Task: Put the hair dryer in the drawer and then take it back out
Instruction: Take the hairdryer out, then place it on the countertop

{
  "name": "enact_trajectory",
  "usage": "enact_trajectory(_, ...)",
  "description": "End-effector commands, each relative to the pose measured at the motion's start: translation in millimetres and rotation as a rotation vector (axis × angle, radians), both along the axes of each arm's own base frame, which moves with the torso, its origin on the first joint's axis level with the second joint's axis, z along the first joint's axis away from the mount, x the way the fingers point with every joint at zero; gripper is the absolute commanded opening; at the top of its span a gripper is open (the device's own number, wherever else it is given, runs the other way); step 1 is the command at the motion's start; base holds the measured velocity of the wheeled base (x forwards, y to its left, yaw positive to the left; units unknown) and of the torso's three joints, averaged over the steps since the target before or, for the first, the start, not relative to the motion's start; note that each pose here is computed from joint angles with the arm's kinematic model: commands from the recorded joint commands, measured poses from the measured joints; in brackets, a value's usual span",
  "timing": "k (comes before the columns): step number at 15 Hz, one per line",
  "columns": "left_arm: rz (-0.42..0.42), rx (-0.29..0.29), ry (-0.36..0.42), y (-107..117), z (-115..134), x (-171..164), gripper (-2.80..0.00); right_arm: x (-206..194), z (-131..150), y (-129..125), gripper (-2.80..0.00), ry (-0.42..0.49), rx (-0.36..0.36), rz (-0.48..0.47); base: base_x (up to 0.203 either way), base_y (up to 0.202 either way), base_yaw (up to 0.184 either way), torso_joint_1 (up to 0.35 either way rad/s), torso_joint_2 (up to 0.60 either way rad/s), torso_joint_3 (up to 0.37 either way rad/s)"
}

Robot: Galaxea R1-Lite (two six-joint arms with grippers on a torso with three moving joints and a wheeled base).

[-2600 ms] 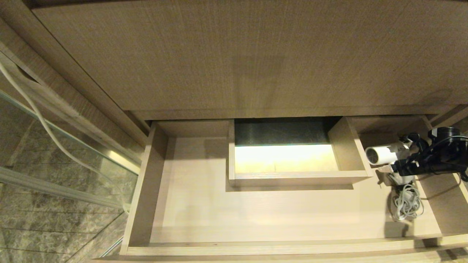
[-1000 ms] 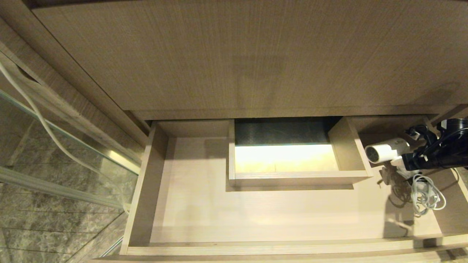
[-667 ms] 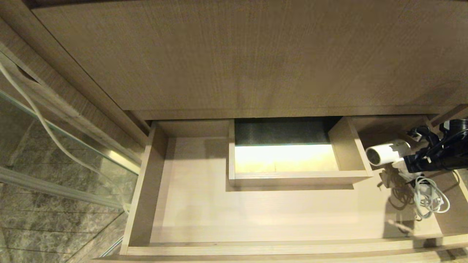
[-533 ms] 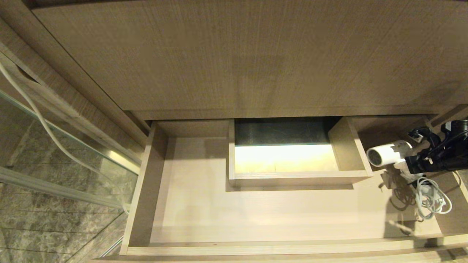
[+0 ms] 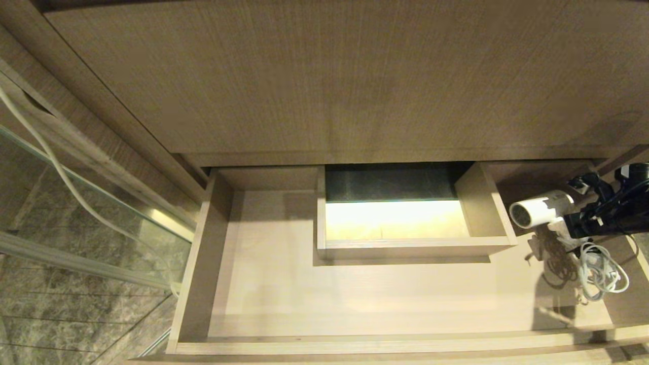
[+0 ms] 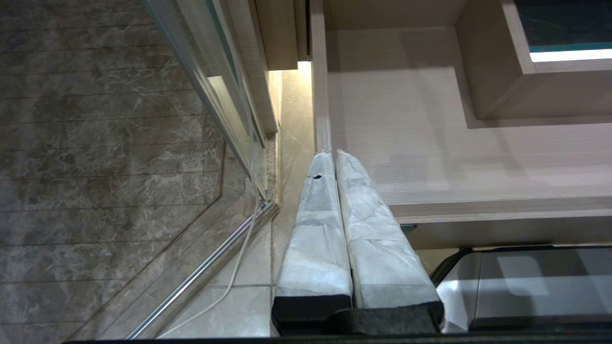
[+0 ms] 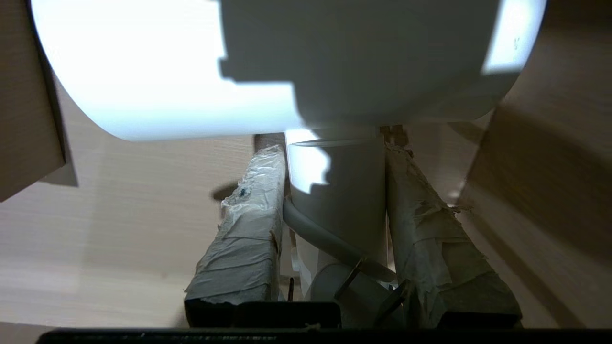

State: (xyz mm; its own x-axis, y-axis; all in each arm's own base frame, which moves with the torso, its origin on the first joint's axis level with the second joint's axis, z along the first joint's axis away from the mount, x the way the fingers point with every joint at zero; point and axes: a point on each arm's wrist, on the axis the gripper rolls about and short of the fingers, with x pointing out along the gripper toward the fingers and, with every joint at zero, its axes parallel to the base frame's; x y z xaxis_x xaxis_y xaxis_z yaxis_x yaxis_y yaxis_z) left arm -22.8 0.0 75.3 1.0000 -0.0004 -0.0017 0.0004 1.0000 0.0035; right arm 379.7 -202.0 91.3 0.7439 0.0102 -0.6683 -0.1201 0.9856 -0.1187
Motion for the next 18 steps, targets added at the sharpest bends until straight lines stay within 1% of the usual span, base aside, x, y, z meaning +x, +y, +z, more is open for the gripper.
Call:
enact_trajectory(1,0.0,0.0,0.0,0.0,0.0,0.0,-2.8,-4.9,12.5,1.7,-2.8,-0.022,-0.023,0.01,0.0,0.0,0.0,0.0,0.0,0.0)
enact_trajectory(5,0.0,0.0,0.0,0.0,-0.1,0.0,-2.8,-19.7,33.8,8.4,-2.8,-0.048,-0.065,0.027,0.0,0.0,0.0,0.0,0.0,0.0)
enact_trajectory(11,0.0,0.0,0.0,0.0,0.0,0.0,-2.8,-48.2,65.8,23.8,-2.8,-0.086,-0.093,0.03,0.0,0.0,0.0,0.0,0.0,0.0)
enact_trajectory(16,0.0,0.0,0.0,0.0,0.0,0.0,-2.8,-67.9,84.3,35.0,-2.8,-0.114,-0.114,0.033,0.0,0.0,0.0,0.0,0.0,0.0)
enact_trajectory(18,0.0,0.0,0.0,0.0,0.0,0.0,-2.8,-76.8,95.2,40.0,-2.8,-0.137,-0.139,0.041,0.0,0.0,0.0,0.0,0.0,0.0)
